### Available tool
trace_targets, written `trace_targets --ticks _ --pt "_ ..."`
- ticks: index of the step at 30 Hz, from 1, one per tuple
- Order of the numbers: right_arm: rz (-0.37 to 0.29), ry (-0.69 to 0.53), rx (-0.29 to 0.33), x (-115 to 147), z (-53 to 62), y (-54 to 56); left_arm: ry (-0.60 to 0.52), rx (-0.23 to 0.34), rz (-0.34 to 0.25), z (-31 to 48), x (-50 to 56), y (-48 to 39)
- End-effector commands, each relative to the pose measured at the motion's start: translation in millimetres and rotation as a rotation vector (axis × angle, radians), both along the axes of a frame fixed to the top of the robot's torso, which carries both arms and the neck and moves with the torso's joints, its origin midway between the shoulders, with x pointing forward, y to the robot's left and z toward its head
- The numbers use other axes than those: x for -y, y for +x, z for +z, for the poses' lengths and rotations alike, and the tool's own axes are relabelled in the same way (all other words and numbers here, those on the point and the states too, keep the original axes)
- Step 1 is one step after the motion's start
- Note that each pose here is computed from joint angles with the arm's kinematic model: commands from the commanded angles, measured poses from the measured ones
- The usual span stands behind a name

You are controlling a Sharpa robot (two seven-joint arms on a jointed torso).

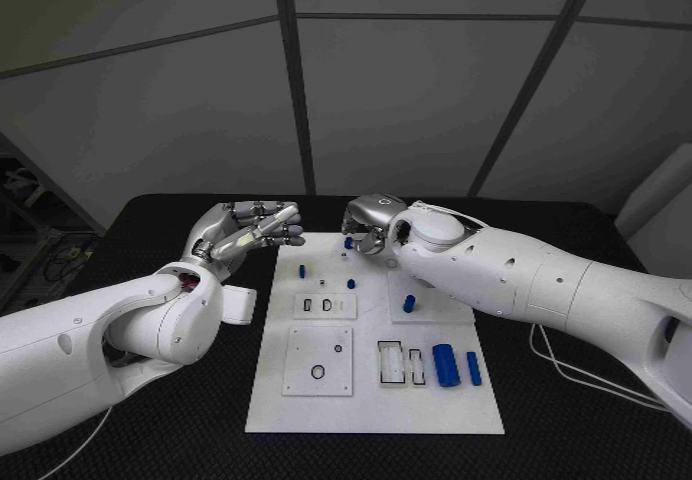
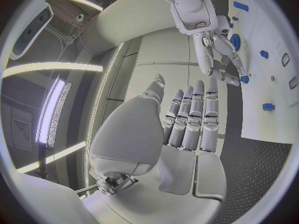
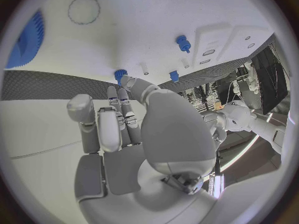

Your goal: Assemble the parts on the task board

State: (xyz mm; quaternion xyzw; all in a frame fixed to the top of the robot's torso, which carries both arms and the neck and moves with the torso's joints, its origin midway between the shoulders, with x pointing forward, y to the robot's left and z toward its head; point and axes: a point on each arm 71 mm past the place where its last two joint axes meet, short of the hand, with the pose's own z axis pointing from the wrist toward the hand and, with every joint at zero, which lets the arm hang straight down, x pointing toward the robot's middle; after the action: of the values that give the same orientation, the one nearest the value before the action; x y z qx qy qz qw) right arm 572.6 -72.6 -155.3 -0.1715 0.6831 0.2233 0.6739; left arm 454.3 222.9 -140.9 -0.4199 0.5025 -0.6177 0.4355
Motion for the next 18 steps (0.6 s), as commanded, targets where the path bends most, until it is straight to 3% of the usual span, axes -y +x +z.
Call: trace_targets --ticks 1,8,13,18 --pt "0.014 -0.003 0.006 -0.5 1.5 -0.8 -0.001 0.012 -0.015 2.0 1.0 0.0" --pt "0.018 0.026 0.033 6.2 5.7 -6.4 0.001 0.012 -0.010 2.1 -1.5 0.2" --pt "0.008 0.099 0.049 29.0 12.5 -16.5 0.004 0.012 -0.005 2.0 -4.4 0.5" --pt "-0.051 0.195 -0.023 66.5 19.6 -25.9 0.005 0.010 -0.003 1.6 -6.1 1.1"
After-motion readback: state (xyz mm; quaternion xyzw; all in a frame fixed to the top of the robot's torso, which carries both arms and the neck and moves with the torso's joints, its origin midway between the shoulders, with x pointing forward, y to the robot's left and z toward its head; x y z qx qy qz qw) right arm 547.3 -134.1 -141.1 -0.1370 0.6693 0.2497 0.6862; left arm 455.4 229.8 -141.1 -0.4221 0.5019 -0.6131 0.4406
